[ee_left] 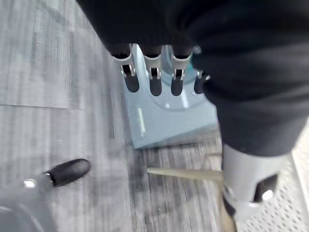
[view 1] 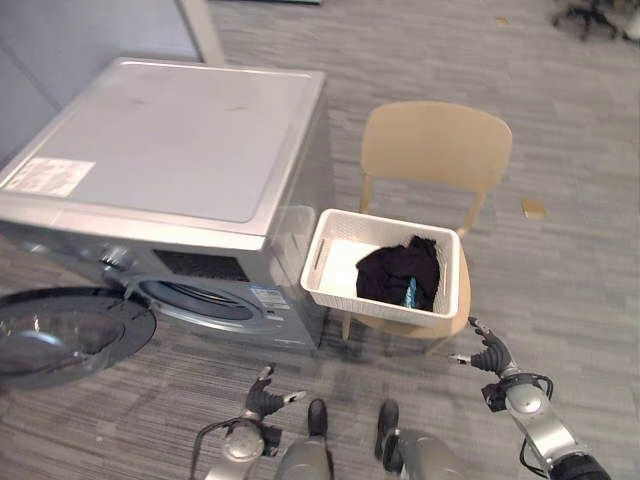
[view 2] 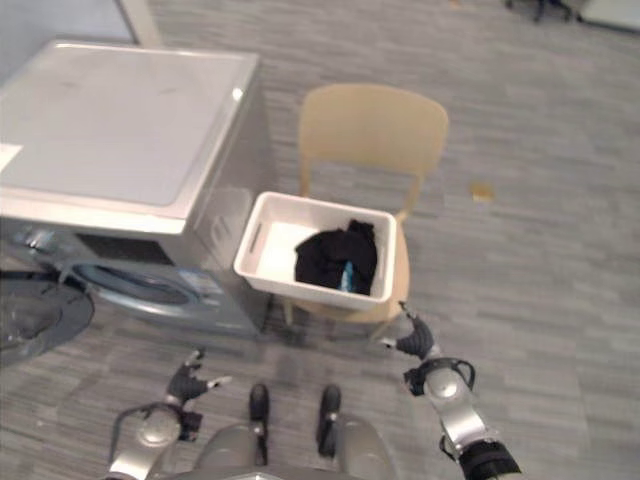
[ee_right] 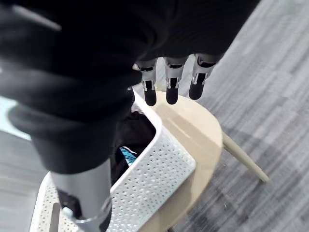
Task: Grab the laundry basket,head to the washer,open it,put in the laundry and shut it.
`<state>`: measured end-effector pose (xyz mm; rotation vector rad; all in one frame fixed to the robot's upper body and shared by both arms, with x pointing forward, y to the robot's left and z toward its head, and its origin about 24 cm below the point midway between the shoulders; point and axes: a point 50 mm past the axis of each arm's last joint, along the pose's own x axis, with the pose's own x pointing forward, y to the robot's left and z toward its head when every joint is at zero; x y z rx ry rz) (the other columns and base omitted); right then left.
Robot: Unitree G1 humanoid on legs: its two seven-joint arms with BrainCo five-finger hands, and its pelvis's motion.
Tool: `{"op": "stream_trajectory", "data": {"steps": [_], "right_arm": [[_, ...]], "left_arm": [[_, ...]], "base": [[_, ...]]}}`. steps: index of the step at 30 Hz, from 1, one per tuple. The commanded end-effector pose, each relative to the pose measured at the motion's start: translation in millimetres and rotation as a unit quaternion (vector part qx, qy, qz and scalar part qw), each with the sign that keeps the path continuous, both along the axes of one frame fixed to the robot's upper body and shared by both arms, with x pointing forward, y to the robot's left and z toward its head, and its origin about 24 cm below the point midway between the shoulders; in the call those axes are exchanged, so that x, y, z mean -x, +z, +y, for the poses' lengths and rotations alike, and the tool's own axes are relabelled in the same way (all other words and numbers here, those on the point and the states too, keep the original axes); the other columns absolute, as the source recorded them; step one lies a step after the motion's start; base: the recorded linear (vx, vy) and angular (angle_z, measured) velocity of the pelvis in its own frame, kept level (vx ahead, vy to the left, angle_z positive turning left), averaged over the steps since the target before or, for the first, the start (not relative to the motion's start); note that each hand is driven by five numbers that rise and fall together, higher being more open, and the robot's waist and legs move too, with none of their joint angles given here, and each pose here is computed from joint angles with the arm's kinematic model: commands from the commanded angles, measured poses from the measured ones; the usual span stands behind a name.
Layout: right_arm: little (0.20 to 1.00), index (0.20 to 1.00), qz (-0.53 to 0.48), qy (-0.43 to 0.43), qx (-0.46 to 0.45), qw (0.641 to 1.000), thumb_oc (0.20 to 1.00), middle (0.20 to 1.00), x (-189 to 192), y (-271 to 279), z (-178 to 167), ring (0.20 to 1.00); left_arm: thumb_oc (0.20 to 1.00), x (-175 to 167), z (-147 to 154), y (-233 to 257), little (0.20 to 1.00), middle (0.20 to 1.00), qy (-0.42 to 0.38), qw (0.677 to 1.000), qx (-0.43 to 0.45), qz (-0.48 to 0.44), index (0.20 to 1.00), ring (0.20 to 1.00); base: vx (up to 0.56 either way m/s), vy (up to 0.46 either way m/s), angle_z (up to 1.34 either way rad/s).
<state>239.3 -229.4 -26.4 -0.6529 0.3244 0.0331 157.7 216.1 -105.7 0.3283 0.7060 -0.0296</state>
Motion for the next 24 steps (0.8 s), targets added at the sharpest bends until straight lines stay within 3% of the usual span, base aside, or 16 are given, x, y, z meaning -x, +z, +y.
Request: {"op": "stream_trajectory", "data": {"steps": [1, 14, 24], "right_arm": [[1.0, 1.0, -0.057, 0.047, 0.078, 0.994, 1.0, 1.0, -10.1, 28.0, -7.3, 1.0], [1.0, 1.0, -0.089, 0.093, 0.285, 0.95, 1.0, 1.0, -93.7, 79.8, -15.3, 1.0], [1.0, 1.0, -0.077, -0.002, 0.407, 0.91, 1.0, 1.0, -125.3, 119.1, -56.0, 1.0]], "left_arm": [[1.0, -5.4, 10.6, 6.7, 1.0, 1.0, 0.0, 1.0, -0.017, -0.021, 1.0, 1.0], [1.0, -23.6, 25.8, 20.7, 1.0, 1.0, 0.0, 0.997, -0.04, -0.062, 1.0, 1.0], [1.0, -41.5, 15.9, 29.4, 1.0, 1.0, 0.019, 0.994, -0.018, -0.103, 1.0, 1.0]], "base": [[0.12, 0.072, -0.34], [0.04, 0.042, 0.09], [0.01, 0.026, 0.18]]}}
